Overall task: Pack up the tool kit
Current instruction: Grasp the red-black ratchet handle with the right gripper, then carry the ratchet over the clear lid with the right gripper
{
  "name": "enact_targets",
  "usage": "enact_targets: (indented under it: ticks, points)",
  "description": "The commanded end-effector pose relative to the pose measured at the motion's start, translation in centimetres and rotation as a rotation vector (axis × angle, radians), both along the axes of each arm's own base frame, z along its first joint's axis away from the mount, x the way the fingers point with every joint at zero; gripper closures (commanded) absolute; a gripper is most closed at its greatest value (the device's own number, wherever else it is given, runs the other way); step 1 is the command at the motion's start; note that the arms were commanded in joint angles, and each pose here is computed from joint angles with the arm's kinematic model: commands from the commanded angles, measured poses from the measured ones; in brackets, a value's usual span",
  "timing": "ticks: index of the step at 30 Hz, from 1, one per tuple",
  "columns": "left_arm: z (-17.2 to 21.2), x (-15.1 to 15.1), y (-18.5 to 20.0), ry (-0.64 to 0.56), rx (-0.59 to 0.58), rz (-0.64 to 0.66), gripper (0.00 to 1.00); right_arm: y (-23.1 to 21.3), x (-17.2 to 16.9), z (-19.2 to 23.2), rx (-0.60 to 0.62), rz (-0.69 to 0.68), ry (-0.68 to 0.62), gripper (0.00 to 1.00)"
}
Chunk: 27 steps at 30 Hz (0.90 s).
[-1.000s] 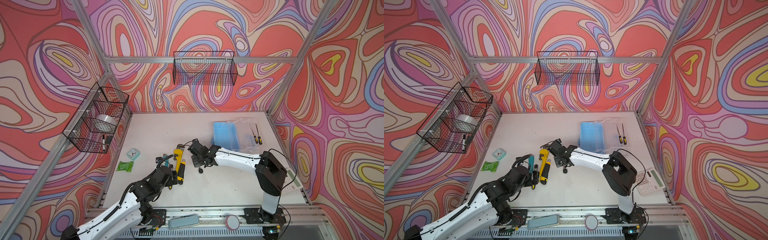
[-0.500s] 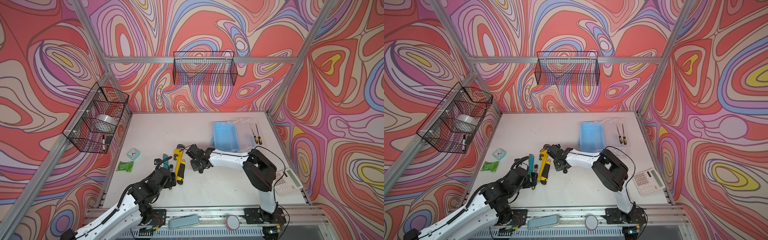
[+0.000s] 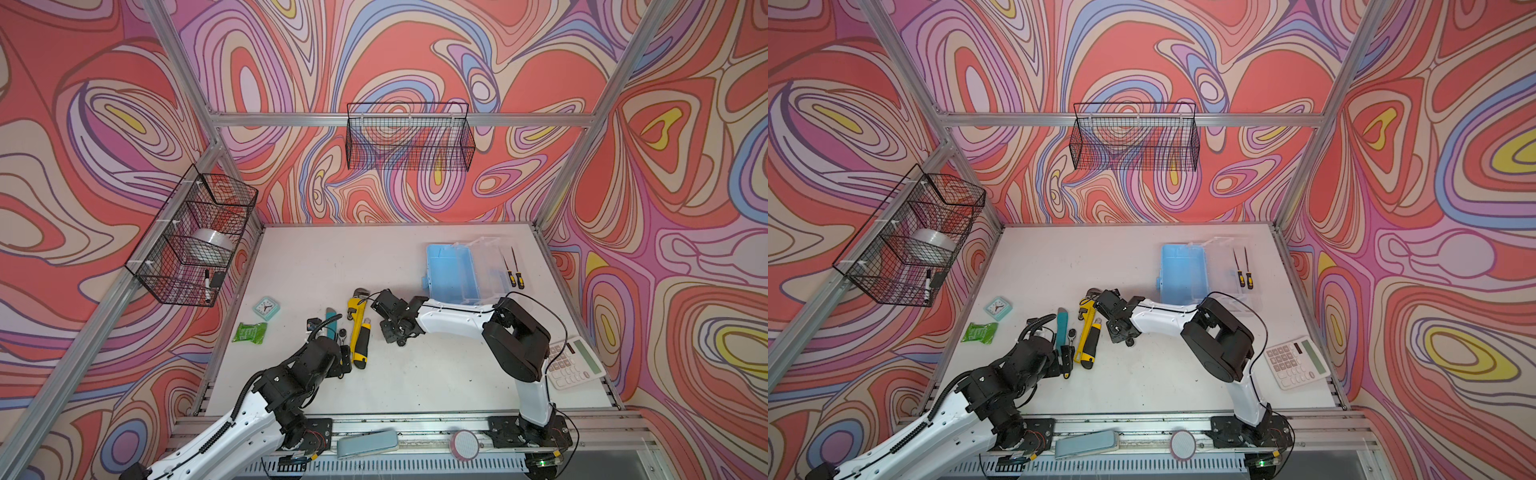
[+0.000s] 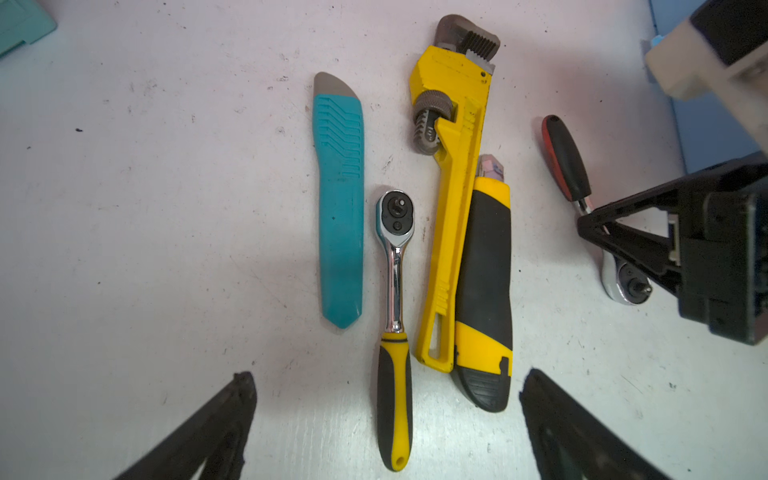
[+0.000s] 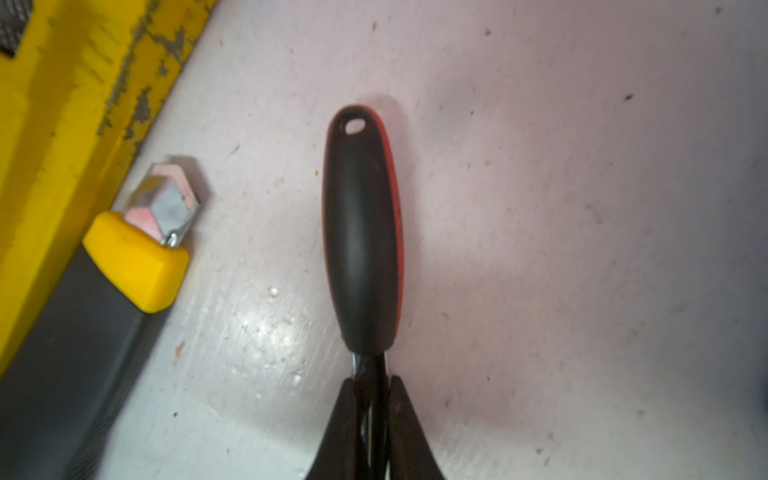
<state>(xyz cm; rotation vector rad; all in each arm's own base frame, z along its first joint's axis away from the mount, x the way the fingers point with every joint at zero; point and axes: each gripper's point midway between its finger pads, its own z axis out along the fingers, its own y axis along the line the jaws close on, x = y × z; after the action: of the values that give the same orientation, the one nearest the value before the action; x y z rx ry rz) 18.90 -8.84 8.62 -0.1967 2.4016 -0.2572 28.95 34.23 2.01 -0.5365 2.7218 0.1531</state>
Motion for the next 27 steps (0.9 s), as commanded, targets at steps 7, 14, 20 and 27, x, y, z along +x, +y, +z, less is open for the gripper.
enact_targets:
  ticks: [7, 14, 20, 27]
  points:
    - [-1.4, -1.0, 1.0, 0.065, 0.042, 0.022, 0.0, -1.0, 0.1, 0.7, 0.048, -0.013, 0.018, 1.0]
    - [-2.3, -1.1, 0.8, 0.134, 0.073, 0.034, 0.01, -1.3, 1.4, 5.4, 0.123, -0.007, -0.066, 1.0]
    - [-3.0, -1.2, 0.0, 0.164, 0.048, 0.015, 0.04, -3.5, 3.2, 10.8, 0.189, -0.032, -0.147, 1.0]
    - [-3.7, -2.0, -0.1, 0.201, 0.034, -0.003, 0.1, -13.7, 6.9, 17.5, 0.121, -0.158, -0.299, 1.0]
